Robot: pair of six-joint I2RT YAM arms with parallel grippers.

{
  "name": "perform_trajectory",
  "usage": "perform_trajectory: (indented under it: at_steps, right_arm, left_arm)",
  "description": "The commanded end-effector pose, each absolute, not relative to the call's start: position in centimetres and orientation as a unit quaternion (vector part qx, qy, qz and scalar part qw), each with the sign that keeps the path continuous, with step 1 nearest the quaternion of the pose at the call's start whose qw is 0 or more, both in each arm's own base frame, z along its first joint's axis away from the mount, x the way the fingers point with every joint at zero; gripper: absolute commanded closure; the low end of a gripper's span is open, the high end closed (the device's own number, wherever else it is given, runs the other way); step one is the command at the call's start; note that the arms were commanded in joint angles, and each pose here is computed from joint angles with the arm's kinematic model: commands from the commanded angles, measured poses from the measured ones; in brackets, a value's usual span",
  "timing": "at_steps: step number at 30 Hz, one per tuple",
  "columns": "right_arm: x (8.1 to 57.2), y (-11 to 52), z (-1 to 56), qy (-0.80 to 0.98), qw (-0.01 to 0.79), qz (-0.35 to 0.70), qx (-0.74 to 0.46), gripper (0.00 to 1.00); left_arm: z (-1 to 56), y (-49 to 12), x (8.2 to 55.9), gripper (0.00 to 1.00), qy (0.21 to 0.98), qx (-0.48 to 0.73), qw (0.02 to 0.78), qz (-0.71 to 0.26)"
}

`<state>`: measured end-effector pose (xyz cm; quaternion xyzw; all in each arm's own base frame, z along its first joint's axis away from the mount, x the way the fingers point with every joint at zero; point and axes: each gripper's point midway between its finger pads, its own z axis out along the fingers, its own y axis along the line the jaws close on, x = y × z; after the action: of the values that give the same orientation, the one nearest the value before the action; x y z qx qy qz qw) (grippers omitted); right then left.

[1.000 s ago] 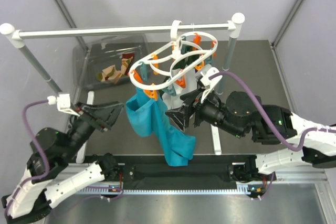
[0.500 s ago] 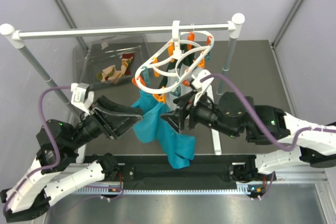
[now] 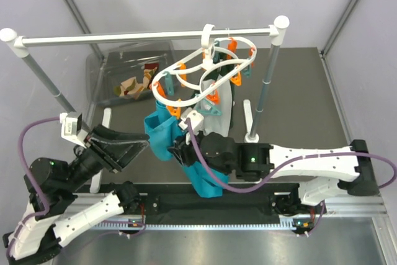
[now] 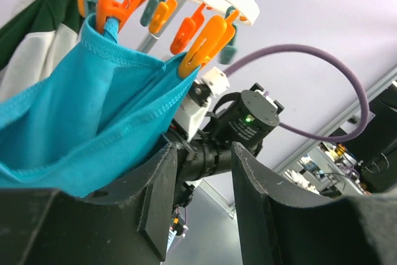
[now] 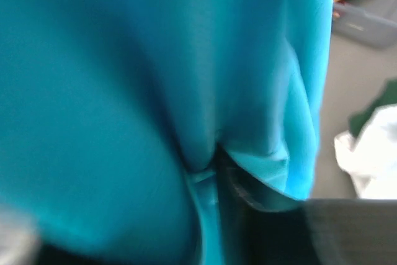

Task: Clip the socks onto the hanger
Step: Rotate the hanger at the clothesline.

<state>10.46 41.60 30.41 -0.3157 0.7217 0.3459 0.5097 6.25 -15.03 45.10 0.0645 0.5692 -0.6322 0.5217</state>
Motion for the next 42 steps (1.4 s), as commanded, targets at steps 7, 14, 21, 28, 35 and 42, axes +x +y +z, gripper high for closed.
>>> perform_trajectory:
  at_steps: [7, 14, 21, 28, 35, 42]
  right_arm:
    - [15.1, 47.5, 38.4, 0.665, 0.539, 0.485, -0.18, 0.9]
    - [17.4, 47.9, 40.3, 0.665, 0.51, 0.521, -0.164, 0.91]
    - [17.7, 46.9, 39.4, 0.68, 0.505, 0.502, -0.174, 0.71]
    - [16.8, 46.8, 37.0, 0.697, 0.477, 0.502, -0.187, 0.53]
    - [15.5, 44.2, 32.1, 0.739, 0.441, 0.463, -0.213, 0.36]
    - [12.9, 40.2, 27.8, 0.767, 0.402, 0.424, -0.263, 0.13]
  left_arm:
    - [42.5, -12.7, 7.9, 0.69, 0.607, -0.004, 0.534, -0.588]
    - [36.6, -13.1, 10.3, 0.65, 0.654, -0.074, 0.507, -0.556]
    - [28.4, -16.5, 12.5, 0.37, 0.739, -0.1, 0.439, -0.502]
    - [23.3, -15.8, 15.4, 0.29, 0.772, -0.163, 0.448, -0.42]
    - [23.0, -14.4, 18.5, 0.33, 0.752, -0.209, 0.509, -0.364]
    - [22.2, -14.0, 20.9, 0.32, 0.757, -0.219, 0.542, -0.292]
